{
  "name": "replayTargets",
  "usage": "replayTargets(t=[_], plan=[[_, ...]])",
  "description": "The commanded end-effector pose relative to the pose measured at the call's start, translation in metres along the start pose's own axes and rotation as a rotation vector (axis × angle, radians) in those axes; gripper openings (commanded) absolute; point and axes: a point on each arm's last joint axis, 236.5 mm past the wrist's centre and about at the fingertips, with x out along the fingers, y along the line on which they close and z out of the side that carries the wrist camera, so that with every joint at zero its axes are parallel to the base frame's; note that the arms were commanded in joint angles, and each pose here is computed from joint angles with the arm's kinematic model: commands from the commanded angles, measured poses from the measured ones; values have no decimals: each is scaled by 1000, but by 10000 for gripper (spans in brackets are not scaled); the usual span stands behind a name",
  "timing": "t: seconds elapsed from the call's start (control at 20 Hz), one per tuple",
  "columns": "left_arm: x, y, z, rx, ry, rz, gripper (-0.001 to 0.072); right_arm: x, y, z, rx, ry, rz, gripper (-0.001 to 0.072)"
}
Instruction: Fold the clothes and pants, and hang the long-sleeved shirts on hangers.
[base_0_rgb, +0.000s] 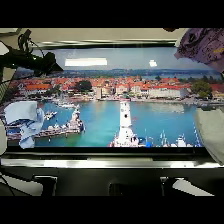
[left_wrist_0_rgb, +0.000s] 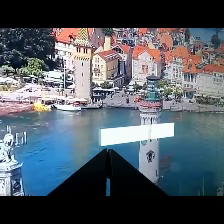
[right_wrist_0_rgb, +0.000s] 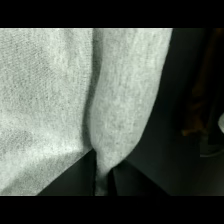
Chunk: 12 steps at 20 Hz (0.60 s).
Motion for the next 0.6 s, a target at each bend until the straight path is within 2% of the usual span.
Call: replayTargets(t=[0.0,0.35,0.55], plan=[[1,0,0,0,0,0,21,7,-4,-3,11,-3,-15,34],[1,0,0,0,0,0,20,6,10,14,11,-75,46,35],[1,0,0,0,-1,0,21,13,17,8,10,-40,56,35]])
